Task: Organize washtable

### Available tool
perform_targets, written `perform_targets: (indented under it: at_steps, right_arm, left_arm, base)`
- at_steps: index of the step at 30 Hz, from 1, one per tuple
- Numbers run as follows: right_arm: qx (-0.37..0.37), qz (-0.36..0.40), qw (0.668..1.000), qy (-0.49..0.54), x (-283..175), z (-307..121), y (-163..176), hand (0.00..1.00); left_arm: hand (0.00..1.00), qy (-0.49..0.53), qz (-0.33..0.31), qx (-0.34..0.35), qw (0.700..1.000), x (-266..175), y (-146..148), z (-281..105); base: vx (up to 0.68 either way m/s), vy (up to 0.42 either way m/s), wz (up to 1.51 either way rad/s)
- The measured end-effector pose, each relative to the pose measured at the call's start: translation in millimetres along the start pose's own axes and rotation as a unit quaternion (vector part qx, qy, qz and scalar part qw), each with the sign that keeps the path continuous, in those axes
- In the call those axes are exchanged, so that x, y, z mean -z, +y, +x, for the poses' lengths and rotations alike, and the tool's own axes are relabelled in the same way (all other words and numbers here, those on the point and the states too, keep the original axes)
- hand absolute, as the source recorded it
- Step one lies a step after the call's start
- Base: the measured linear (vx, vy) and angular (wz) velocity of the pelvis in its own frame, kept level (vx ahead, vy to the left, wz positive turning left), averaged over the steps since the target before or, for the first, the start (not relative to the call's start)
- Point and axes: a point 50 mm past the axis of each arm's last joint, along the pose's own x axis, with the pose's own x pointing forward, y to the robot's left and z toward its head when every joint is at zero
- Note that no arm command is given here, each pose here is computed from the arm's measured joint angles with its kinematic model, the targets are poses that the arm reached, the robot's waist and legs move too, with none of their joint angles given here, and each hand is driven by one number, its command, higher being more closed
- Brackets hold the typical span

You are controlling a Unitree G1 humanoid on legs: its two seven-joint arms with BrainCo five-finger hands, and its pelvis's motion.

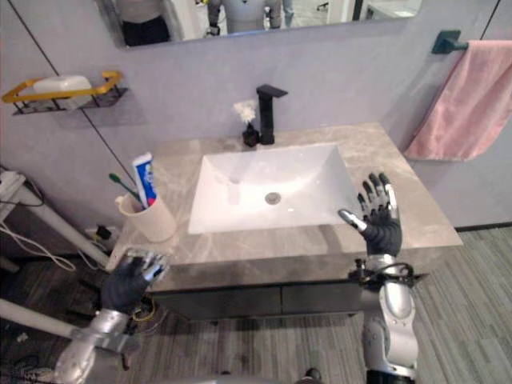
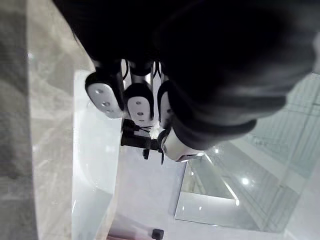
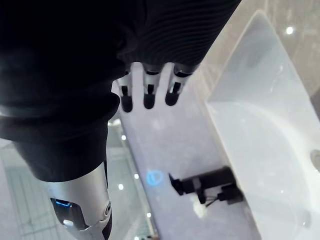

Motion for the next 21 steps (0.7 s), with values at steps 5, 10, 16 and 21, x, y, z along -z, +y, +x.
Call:
perform_targets:
  at_steps: [5, 10, 16, 21]
  right_arm:
    - [-0.021, 0.008, 1.0, -0.005, -0.2, 6.6, 11.2, 0.0]
    - [-0.029, 0.011, 0.999, -0.009, -1.4, 9.4, 15.2, 0.0]
    - [-0.035, 0.011, 0.999, -0.018, -5.1, 12.1, 17.7, 0.0]
    - [-0.036, 0.012, 0.999, -0.017, -5.0, 12.6, 18.2, 0.0]
  left_arm:
    - [1.0, 0.002, 0.01, -0.001, 1.0, 0.4, 1.0, 2.8]
    - [1.0, -0.007, 0.04, -0.015, 0.999, -3.1, 7.6, 10.6]
    - [1.0, -0.04, 0.081, -0.054, 0.994, -17.2, 21.6, 20.1]
    - [1.0, -0.057, 0.092, -0.084, 0.991, -22.6, 27.4, 22.0]
  base:
    - [0.04, 0.007, 0.05]
    - [0.03, 0.004, 0.01]
    - [0.01, 0.002, -0.03]
    - [0.01, 0.001, -0.07]
